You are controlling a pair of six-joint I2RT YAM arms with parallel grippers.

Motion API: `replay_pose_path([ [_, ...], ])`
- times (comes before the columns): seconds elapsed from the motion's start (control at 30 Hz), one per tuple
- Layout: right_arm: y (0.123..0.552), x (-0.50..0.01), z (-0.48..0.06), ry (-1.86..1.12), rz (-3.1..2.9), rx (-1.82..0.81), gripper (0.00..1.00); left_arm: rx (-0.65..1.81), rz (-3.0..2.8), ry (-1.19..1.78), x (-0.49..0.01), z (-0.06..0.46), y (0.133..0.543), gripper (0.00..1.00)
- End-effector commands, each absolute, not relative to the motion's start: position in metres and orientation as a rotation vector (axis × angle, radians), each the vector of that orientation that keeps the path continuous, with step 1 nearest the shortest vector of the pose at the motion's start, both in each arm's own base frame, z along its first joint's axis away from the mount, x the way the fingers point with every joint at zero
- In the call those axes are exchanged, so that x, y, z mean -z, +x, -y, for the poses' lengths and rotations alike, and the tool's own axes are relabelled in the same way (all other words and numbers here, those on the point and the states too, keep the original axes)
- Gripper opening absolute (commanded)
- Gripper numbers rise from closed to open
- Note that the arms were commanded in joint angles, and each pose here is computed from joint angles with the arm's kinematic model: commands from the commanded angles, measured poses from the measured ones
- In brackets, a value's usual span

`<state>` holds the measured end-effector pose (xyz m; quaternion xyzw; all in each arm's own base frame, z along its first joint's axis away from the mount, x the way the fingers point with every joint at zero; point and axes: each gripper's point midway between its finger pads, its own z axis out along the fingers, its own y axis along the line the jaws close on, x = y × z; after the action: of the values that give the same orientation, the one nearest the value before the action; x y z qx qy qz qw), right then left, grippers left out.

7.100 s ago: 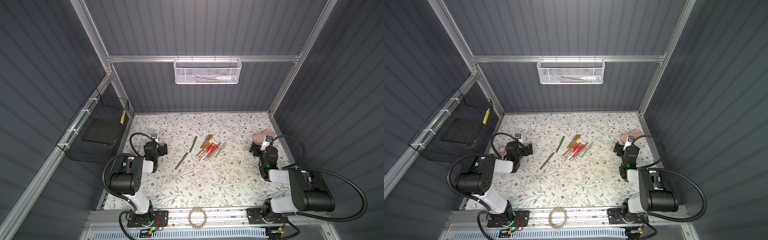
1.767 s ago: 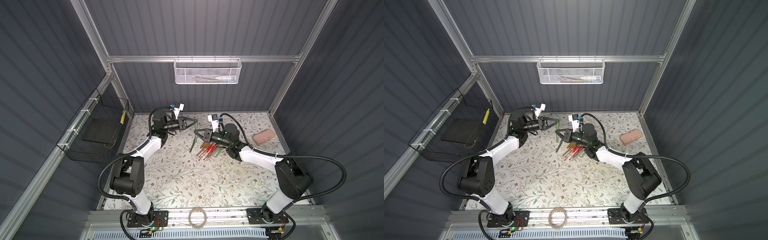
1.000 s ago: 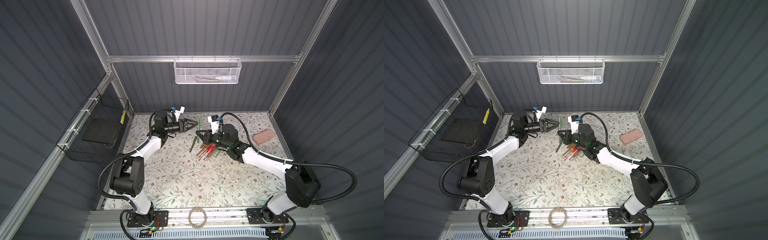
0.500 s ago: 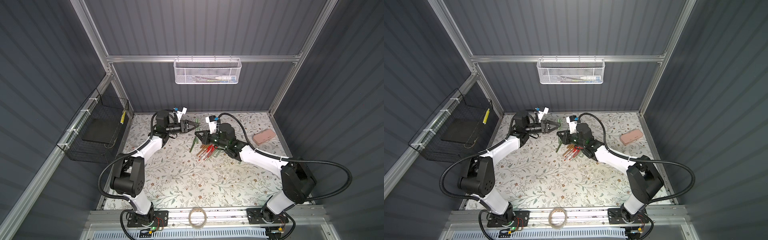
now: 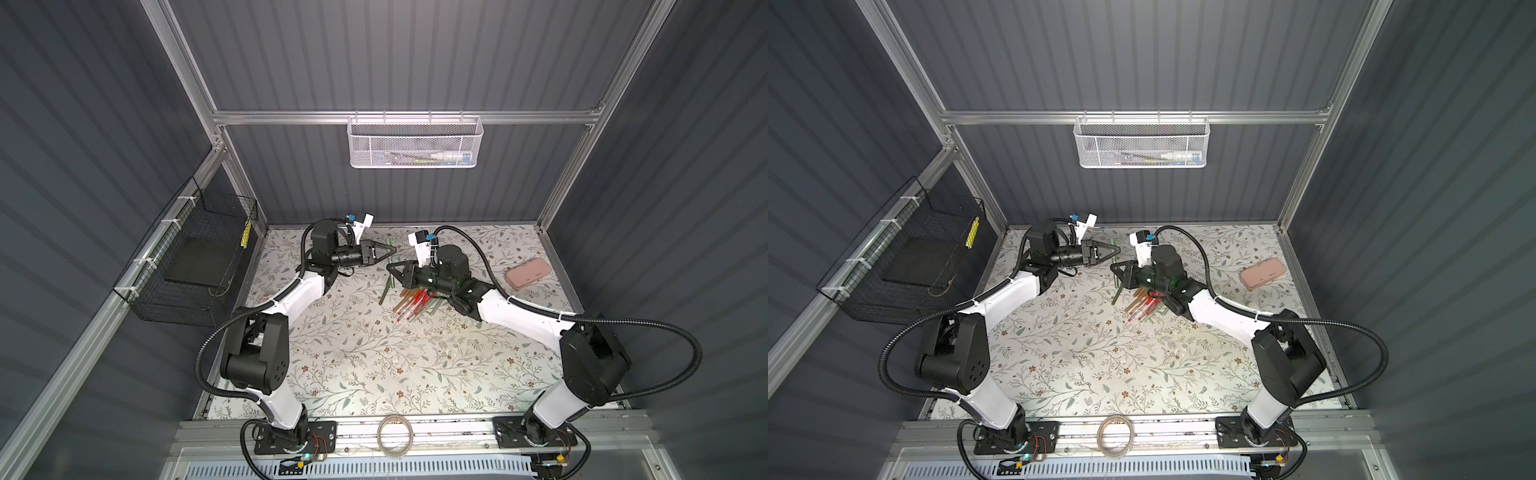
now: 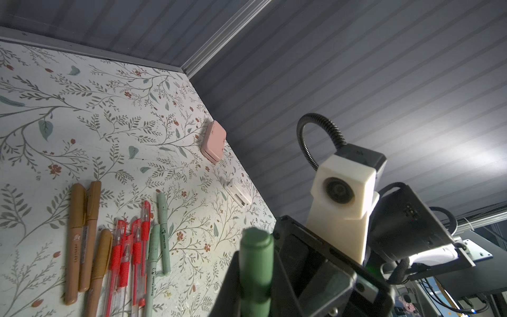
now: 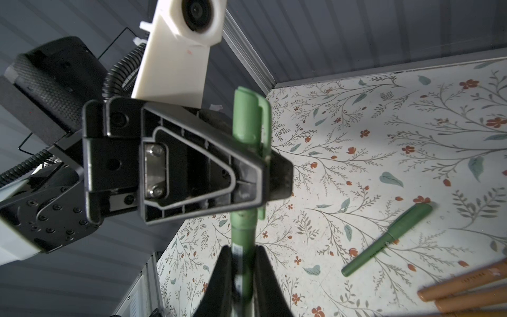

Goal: Remove pen caps from pens
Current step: Open the pen cap on the pen.

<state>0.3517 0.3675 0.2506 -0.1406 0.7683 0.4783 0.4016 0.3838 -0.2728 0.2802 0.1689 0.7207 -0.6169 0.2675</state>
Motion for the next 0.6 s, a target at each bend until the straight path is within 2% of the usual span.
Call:
replay_pose_path([
  [0.0, 0.343, -0.243, -0.370, -0.384, -1.954, -1.224, 0.00, 1.633, -1.909, 0.479, -0.300, 0.273, 0.386, 0.01],
  [0.53, 0.308, -0.188, -0.357, -0.343, -2.051, -1.240, 0.00, 1.385, -1.984, 0.335, -0.304, 0.219, 0.434, 0.00],
  [0.57, 0.306, -0.184, -0.355, -0.337, -2.063, -1.237, 0.00, 1.352, -1.952, 0.341, -0.320, 0.213, 0.442, 0.00],
])
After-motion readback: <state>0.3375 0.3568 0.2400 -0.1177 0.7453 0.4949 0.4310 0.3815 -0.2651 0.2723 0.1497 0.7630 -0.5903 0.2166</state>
